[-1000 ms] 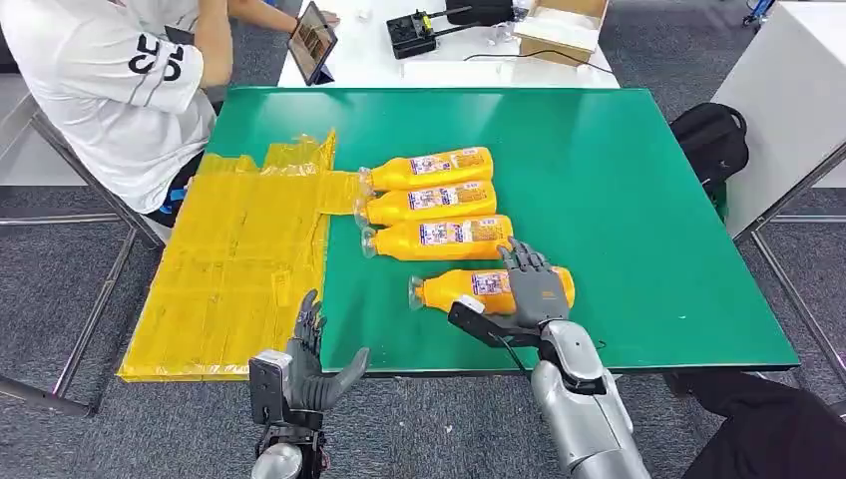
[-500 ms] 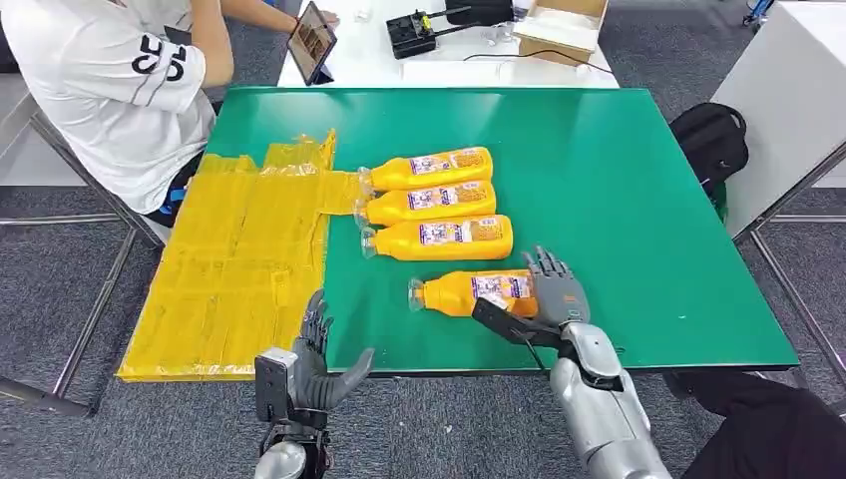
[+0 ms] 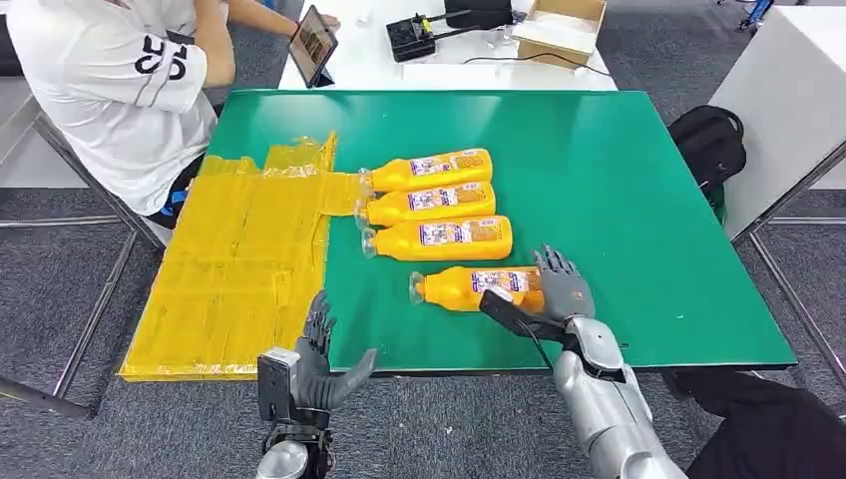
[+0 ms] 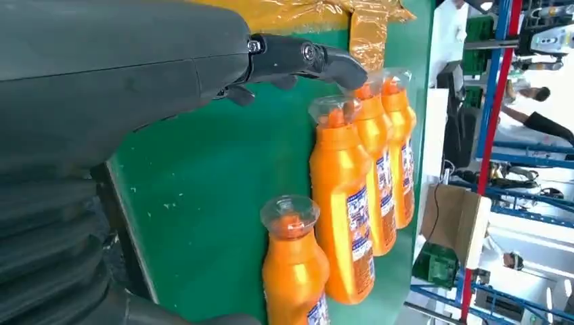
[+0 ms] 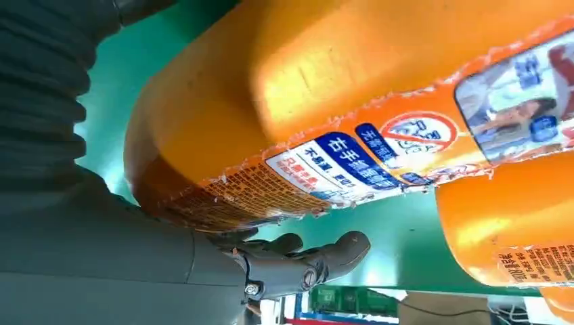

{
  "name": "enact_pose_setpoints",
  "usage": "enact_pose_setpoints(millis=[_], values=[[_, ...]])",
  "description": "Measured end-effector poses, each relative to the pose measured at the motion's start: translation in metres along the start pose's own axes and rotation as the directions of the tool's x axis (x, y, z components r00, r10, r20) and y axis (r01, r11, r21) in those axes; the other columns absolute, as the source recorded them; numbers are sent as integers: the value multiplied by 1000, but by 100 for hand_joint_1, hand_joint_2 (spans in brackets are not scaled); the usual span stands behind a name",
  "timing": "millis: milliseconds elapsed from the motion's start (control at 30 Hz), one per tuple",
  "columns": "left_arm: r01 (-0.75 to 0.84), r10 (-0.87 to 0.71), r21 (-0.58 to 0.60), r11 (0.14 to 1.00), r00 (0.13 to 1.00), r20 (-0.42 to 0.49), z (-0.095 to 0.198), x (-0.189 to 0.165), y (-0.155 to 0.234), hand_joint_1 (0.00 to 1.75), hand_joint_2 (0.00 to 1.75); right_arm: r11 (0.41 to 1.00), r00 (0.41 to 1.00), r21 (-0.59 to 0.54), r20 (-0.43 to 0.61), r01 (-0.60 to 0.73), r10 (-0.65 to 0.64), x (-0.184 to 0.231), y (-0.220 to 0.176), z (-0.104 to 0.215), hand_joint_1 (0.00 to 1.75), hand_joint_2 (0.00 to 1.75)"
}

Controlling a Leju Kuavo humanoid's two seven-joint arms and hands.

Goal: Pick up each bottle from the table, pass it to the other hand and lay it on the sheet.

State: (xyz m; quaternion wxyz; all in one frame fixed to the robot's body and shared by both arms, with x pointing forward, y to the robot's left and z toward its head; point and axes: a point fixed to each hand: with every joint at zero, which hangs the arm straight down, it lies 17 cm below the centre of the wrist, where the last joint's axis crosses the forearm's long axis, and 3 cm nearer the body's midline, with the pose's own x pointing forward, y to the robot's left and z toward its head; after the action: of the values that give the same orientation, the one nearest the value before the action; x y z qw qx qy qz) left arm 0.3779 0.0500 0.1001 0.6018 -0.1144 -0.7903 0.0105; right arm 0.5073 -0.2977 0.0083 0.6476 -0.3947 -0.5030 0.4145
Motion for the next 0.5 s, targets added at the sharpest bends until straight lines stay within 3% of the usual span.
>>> enact_pose_setpoints(millis=[100, 267, 367, 467, 500], values=[[0, 0, 0, 1000, 1000, 0, 0, 0, 0, 0, 175, 1000, 1000, -13, 23, 3, -3, 5, 0, 1, 157, 175], [0, 0, 0, 1000, 1000, 0, 0, 0, 0, 0, 175, 999, 998, -31, 62, 24, -22, 16, -3, 7, 155, 175], [0, 0, 0, 1000, 1000, 0, 0, 0, 0, 0, 175, 999, 997, -40, 70, 31, -28, 20, -5, 8, 145, 175], [0, 0, 0, 1000, 1000, 0, 0, 0, 0, 0, 175, 998, 996, -43, 81, 42, -38, 22, -4, 10, 152, 175], [0, 0, 0, 1000, 1000, 0, 0, 0, 0, 0, 175, 998, 995, -45, 86, 46, -42, 23, -4, 11, 166, 175]])
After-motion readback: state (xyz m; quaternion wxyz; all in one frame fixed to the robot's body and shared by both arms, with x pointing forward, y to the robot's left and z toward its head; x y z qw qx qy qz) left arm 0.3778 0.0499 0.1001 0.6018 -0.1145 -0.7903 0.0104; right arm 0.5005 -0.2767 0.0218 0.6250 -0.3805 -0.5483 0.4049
